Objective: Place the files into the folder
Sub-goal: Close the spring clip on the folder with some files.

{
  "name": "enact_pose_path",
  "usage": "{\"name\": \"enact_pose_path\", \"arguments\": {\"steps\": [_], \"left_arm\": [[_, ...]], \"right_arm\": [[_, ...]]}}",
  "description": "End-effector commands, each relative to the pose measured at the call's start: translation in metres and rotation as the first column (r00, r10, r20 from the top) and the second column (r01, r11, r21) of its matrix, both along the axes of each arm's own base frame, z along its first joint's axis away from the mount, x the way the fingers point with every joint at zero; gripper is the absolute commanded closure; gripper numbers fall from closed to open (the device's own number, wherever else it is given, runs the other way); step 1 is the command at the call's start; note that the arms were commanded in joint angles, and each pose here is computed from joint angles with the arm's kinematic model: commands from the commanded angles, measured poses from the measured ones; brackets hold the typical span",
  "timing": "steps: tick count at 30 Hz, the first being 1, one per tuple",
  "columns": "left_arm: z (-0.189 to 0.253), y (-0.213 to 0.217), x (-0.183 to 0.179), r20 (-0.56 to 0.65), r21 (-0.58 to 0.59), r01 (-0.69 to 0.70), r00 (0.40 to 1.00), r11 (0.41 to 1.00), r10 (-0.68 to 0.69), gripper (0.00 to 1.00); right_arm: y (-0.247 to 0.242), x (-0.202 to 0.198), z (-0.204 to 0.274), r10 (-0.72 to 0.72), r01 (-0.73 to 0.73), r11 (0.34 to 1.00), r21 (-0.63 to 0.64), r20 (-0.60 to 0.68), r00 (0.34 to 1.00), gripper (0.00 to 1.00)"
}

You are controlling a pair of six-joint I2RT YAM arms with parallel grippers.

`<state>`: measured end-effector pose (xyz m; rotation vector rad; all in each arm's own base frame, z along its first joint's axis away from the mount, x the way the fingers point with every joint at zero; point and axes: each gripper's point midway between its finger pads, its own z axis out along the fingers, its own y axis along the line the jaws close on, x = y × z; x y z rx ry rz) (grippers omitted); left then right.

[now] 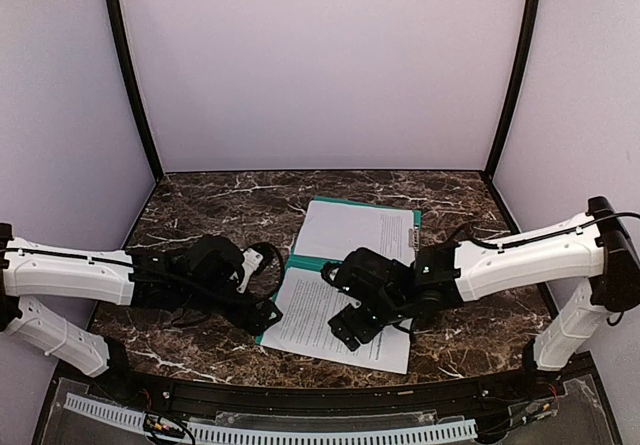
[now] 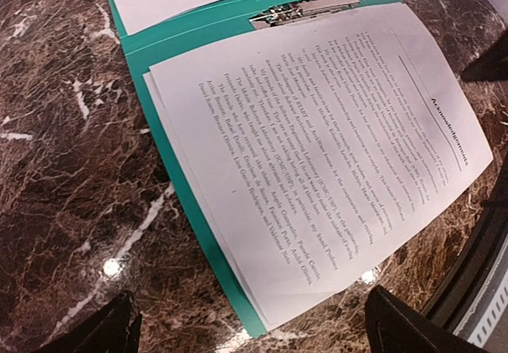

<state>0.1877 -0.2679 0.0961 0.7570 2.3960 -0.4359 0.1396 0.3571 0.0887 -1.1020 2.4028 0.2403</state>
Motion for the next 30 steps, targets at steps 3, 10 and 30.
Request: {"name": "enact_pose_path", "arguments": {"steps": [3,10,30], "left_arm": [[0.013,-0.052,-0.015,-0.077,-0.187,0.159,0.981,0.969,-0.176,0.01],[0.007,-0.093,-0.021,-0.138,-0.265,0.248,0.947,0.932,-0.292,0.02],[-0.009,-0.126,-0.022,-0.189,-0.325,0.295,0.911,0.899,-0.368,0.04]], "right_arm": [[-0.032,0.070,0.028,-0.269,0.274,0.944,0.184,-0.055,0.962,0.12],[-0.057,0.130,0.033,-0.421,0.442,0.852,0.282,-0.135,0.897,0.12],[-0.063,0.155,-0.033,-0.398,0.553,0.763,0.336,-0.430,0.810,0.15]]}}
